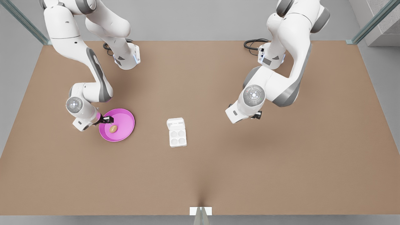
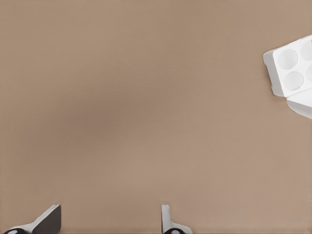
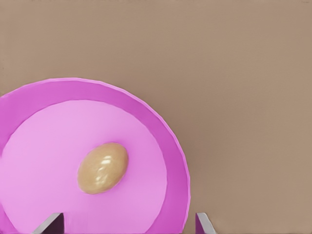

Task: Pack egg into the box and close the box lid

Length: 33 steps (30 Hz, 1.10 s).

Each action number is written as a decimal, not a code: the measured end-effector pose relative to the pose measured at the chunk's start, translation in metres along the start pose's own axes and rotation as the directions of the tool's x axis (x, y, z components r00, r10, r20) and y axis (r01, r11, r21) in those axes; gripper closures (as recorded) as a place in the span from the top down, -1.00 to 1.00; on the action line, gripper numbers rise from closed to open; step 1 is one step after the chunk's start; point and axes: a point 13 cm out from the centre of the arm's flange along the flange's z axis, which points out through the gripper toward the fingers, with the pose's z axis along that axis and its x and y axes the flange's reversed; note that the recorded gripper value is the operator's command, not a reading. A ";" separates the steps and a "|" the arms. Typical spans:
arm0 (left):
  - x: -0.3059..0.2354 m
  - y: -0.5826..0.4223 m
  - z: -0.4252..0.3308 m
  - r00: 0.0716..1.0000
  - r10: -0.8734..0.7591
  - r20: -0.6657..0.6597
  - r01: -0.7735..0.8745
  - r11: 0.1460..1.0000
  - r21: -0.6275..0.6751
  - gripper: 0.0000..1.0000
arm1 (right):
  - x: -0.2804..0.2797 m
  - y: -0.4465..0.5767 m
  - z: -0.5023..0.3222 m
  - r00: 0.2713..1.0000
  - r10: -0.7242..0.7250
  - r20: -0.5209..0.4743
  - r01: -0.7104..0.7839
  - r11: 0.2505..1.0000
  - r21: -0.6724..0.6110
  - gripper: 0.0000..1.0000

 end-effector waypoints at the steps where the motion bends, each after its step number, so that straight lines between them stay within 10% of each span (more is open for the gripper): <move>1: 0.000 0.001 0.001 1.000 -0.002 -0.003 0.002 1.000 0.000 1.00 | -0.001 0.007 0.000 1.000 -0.007 0.007 0.007 1.000 -0.005 1.00; 33: -0.030 0.010 0.001 0.996 -0.026 0.087 0.029 0.999 -0.034 1.00 | -0.006 0.023 0.053 0.991 0.109 0.080 -0.101 0.990 -0.096 1.00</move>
